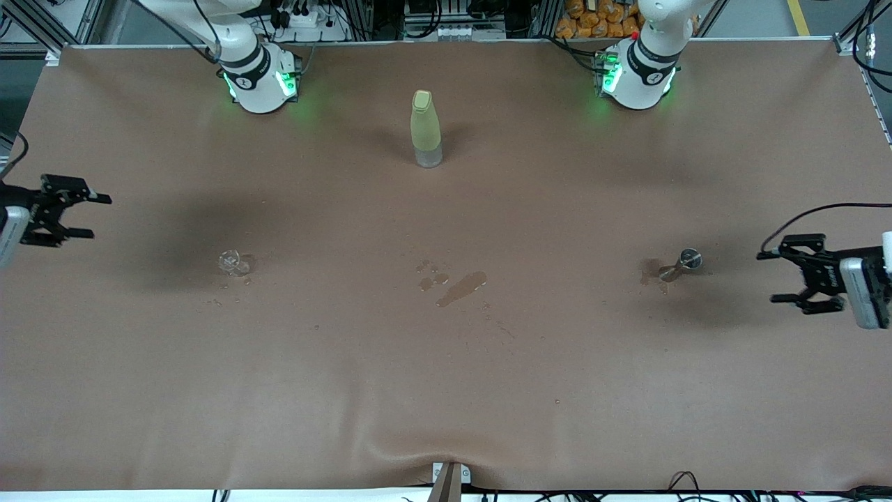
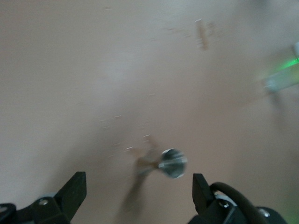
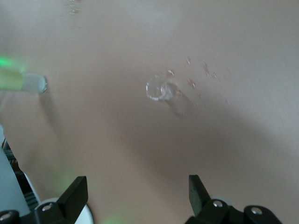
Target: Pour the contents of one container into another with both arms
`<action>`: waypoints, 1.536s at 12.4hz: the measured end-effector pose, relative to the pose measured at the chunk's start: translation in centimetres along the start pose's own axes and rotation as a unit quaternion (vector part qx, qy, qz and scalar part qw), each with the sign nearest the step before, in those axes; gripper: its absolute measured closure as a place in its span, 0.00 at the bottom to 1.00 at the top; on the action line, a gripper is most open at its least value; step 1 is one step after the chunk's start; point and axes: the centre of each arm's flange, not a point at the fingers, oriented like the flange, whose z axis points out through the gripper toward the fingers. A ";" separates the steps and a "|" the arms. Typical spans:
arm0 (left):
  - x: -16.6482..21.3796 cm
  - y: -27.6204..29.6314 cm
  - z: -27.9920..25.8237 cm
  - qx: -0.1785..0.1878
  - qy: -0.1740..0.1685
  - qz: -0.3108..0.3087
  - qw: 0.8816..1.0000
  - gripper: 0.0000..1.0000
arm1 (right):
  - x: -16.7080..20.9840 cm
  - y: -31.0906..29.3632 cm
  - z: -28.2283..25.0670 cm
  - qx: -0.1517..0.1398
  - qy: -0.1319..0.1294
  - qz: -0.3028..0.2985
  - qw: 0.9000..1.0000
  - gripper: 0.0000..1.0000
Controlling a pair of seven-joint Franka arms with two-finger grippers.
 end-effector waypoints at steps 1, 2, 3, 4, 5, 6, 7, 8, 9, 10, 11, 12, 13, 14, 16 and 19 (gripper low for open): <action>0.2 0.2 -2.0 0.031 -0.006 -0.012 0.999 0.00 | 0.8 -2.2 -1.6 -0.024 -0.014 0.037 0.999 0.02; 0.1 0.6 -3.5 0.052 -0.017 -0.031 0.998 0.00 | 1.7 -4.5 -3.0 -0.049 -0.025 0.073 0.996 0.00; 0.3 1.0 -4.5 0.071 -0.037 -0.052 0.995 0.00 | 2.7 -6.9 -4.2 -0.075 -0.032 0.103 0.991 0.00; 1.1 1.7 -5.3 0.093 -0.059 -0.067 0.992 0.00 | 3.5 -9.1 -5.1 -0.099 -0.035 0.126 0.986 0.00; 2.8 2.5 -6.1 0.128 -0.081 -0.068 0.986 0.00 | 4.2 -11.1 -5.8 -0.118 -0.036 0.140 0.982 0.00; 5.2 3.7 -6.8 0.165 -0.103 -0.060 0.979 0.00 | 4.8 -12.9 -6.4 -0.135 -0.036 0.150 0.979 0.00; 7.3 5.1 -7.1 0.194 -0.121 -0.057 0.972 0.00 | 5.4 -14.2 -6.7 -0.147 -0.034 0.168 0.974 0.00; 9.0 6.4 -7.2 0.210 -0.130 -0.062 0.967 0.00 | 5.9 -15.4 -6.8 -0.159 -0.030 0.197 0.967 0.00; 10.4 7.5 -7.2 0.221 -0.130 -0.074 0.964 0.00 | 6.3 -16.5 -6.9 -0.171 -0.026 0.229 0.958 0.00; 11.6 8.4 -7.0 0.229 -0.123 -0.103 0.960 0.00 | 6.9 -17.6 -6.9 -0.181 -0.022 0.253 0.950 0.00; 12.7 9.1 -6.6 0.237 -0.112 -0.148 0.954 0.00 | 7.4 -18.6 -6.9 -0.188 -0.017 0.273 0.943 0.00; 13.8 10.0 -6.1 0.243 -0.100 -0.196 0.945 0.00 | 7.8 -19.6 -6.8 -0.193 -0.012 0.289 0.938 0.00; 15.1 11.1 -5.3 0.247 -0.091 -0.230 0.937 0.00 | 8.2 -20.3 -6.8 -0.198 -0.008 0.301 0.933 0.00; 16.3 12.3 -4.5 0.249 -0.085 -0.257 0.930 0.00 | 8.5 -20.6 -6.8 -0.203 -0.004 0.310 0.929 0.00; 17.9 14.9 -4.1 0.255 -0.071 -0.296 0.918 0.00 | 8.6 -20.8 -7.0 -0.209 0.003 0.316 0.926 0.00; 18.4 19.0 -5.3 0.265 -0.057 -0.338 0.901 0.00 | 8.3 -20.6 -7.4 -0.210 0.009 0.321 0.923 0.00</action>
